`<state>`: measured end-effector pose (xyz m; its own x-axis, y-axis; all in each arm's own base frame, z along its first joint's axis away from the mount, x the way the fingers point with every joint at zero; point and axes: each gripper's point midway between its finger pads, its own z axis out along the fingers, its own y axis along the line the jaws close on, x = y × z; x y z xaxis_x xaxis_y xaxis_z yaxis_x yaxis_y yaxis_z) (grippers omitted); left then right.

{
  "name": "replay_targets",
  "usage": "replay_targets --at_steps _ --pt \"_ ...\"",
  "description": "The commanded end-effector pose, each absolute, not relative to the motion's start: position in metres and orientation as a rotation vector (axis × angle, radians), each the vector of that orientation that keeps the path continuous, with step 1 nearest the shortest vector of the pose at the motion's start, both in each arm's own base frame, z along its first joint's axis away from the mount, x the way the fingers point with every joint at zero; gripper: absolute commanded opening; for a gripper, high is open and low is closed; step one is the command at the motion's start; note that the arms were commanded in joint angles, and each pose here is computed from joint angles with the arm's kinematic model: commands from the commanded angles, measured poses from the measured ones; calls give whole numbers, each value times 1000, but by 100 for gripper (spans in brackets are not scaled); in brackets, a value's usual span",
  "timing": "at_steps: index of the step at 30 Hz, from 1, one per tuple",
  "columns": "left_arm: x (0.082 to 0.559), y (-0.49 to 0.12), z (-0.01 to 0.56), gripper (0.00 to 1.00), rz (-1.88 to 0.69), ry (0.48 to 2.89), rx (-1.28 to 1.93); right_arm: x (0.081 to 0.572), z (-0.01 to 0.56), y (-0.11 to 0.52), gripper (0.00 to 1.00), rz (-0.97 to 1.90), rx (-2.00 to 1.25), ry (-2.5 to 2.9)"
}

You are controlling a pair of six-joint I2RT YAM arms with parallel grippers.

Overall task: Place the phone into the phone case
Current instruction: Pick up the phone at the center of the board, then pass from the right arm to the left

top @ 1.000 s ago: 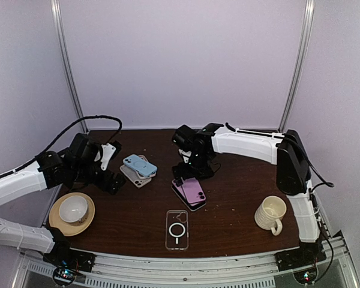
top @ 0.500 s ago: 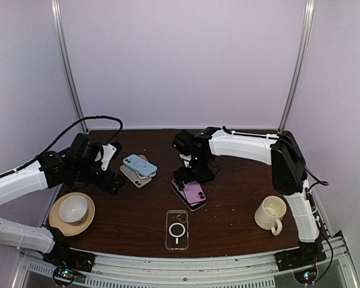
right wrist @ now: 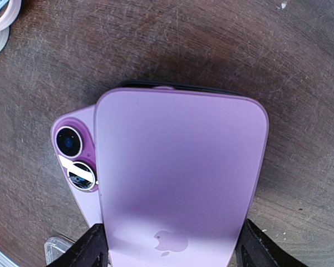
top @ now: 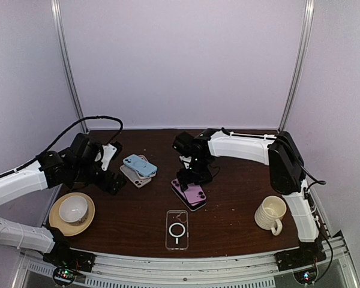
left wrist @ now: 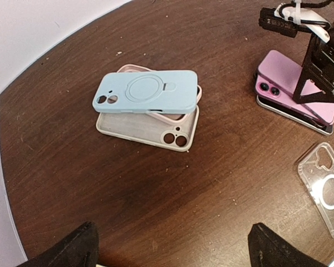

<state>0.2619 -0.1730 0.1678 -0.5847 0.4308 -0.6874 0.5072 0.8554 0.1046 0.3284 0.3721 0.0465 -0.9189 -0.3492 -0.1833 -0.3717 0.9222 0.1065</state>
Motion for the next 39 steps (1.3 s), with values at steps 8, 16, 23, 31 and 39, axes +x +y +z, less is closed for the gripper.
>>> replay_targets --at_steps 8,16,23,31,39 --pt "267 -177 175 98 -157 2244 674 326 65 375 60 270 -669 2836" --pt "268 -191 183 95 -262 2230 652 324 89 394 57 441 -752 2656" --pt "283 -231 187 94 -449 2272 627 324 108 399 54 481 -814 2528" --pt "287 -296 230 94 -909 2140 591 305 166 415 53 591 -838 2165" --pt "290 -338 277 91 -1120 1989 651 303 229 411 51 564 -809 1879"
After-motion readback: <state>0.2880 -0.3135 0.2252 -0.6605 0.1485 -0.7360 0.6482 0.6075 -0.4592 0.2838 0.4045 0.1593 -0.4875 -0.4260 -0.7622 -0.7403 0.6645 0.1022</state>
